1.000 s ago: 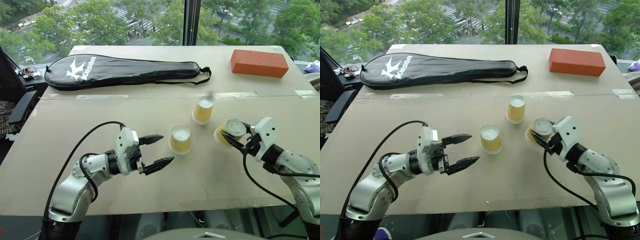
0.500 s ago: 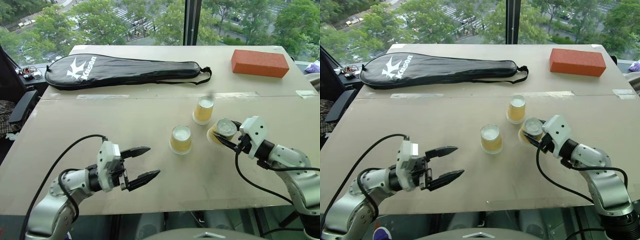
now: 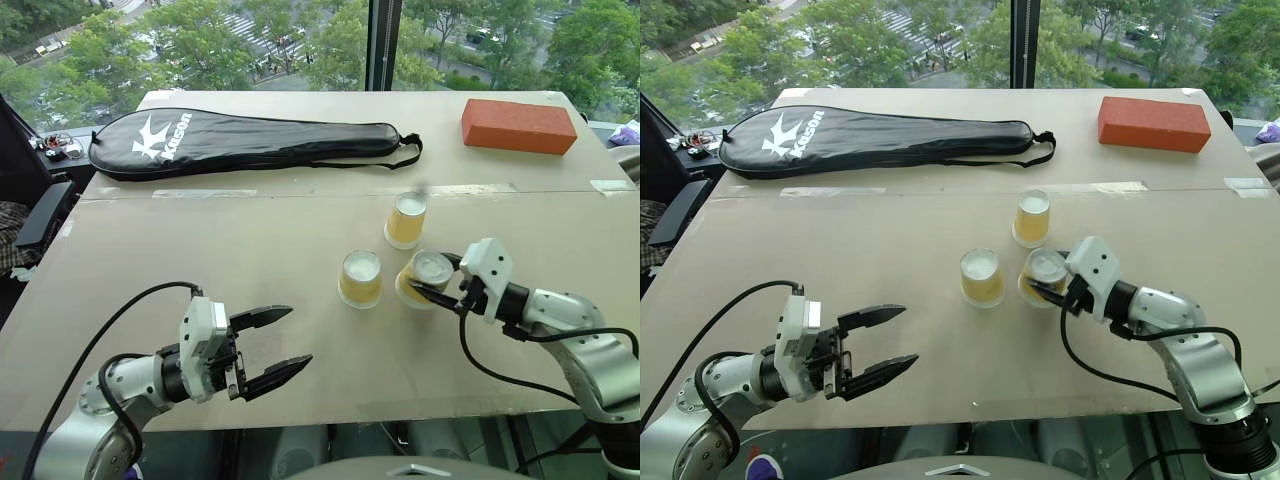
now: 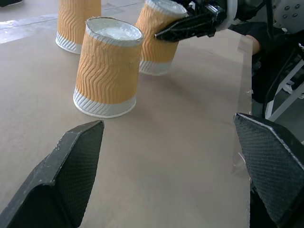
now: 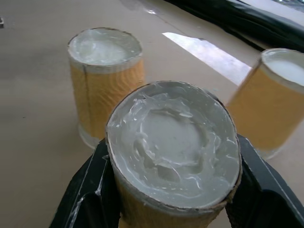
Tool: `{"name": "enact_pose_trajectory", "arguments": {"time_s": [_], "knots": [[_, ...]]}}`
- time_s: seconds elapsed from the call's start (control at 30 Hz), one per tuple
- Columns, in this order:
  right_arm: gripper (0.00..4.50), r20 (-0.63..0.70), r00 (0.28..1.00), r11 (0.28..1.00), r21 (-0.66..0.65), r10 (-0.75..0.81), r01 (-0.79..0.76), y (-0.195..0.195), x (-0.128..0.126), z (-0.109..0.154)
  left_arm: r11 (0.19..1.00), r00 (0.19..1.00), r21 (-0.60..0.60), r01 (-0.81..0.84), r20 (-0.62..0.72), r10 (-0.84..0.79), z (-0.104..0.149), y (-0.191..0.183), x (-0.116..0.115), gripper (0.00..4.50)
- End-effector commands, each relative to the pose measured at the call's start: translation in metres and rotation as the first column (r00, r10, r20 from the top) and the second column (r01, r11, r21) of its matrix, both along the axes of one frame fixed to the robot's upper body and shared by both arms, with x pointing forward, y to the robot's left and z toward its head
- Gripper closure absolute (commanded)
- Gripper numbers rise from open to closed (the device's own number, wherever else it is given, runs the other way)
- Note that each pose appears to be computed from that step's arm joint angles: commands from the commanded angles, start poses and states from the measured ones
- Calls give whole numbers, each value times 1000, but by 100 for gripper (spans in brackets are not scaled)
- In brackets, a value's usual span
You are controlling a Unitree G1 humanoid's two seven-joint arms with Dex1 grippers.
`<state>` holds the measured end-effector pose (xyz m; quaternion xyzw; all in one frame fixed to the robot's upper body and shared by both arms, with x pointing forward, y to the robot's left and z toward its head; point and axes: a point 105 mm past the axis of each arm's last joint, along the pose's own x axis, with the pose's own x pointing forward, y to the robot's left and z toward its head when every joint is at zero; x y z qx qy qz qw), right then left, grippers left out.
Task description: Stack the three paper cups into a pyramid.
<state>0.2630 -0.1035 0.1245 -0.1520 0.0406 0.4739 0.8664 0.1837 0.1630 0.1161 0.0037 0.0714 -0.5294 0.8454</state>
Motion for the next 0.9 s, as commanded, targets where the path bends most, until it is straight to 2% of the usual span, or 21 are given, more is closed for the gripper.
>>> {"name": "enact_pose_trajectory", "arguments": {"time_s": [0.03,0.27,0.37,0.43,0.47,0.5,0.53,0.6,0.73,0.9], "knots": [[252,38,998,999,0,39,-39,6,-1,8,1000,998,-4,12,58,-12,14,-2,-3,0],[252,4,998,998,-12,65,-65,14,-1,-4,1000,998,0,7,60,-7,15,-3,-4,0],[252,-63,995,997,-21,75,-77,14,-3,-13,1000,998,1,6,62,-6,16,-3,-4,0],[139,-68,997,999,-26,41,-43,10,2,-16,1000,998,0,6,63,-6,16,-4,-5,0],[109,-70,995,997,-26,77,-79,12,-1,-14,1000,998,0,5,63,-5,16,-4,-5,0],[72,-69,993,995,-13,94,-95,12,-4,-10,1000,998,1,4,63,-4,16,-4,-5,0],[12,-54,994,995,3,99,-99,13,-4,-4,1000,998,1,4,63,-4,16,-4,-5,0],[5,23,997,998,-1,70,-70,8,3,10,1000,998,1,2,64,-2,16,-4,-5,0],[5,59,994,986,135,92,-99,7,0,48,1000,998,0,-3,64,3,16,-4,-5,0],[5,85,991,970,211,104,-120,5,6,79,1000,998,-10,-3,69,3,18,-5,-4,0]]}}
